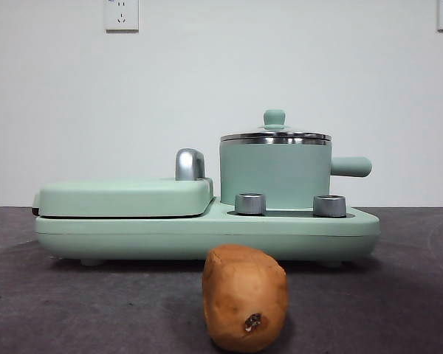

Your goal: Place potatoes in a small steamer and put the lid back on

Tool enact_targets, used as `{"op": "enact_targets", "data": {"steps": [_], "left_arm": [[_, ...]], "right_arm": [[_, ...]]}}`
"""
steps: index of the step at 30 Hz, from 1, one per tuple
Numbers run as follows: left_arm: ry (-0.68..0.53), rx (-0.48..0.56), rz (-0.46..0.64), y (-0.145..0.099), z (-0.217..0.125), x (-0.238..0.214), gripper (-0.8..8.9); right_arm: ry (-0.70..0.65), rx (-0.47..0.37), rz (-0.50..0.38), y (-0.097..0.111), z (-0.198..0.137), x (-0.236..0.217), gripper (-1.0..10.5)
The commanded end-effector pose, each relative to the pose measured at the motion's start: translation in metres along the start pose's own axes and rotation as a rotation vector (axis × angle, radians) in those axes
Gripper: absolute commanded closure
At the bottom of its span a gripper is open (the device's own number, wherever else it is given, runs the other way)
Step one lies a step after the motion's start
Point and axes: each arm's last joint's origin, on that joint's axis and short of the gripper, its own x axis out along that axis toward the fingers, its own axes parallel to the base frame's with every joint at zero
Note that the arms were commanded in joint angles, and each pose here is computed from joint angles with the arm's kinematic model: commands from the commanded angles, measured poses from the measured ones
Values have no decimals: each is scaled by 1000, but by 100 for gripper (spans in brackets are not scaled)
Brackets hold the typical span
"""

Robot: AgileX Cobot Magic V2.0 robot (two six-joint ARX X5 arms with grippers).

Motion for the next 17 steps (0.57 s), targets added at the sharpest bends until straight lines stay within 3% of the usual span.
{"op": "enact_targets", "data": {"steps": [1, 8, 17], "left_arm": [[-3, -37, -50, -10, 21, -4, 796], [119, -44, -194, -35, 72, -2, 795], [240, 32, -359, -70, 145, 21, 795]], "right_arm": [[-2, 61, 31, 8, 22, -6, 936], [71, 68, 145, 28, 74, -9, 936], [217, 32, 420, 51, 127, 4, 936]]}}
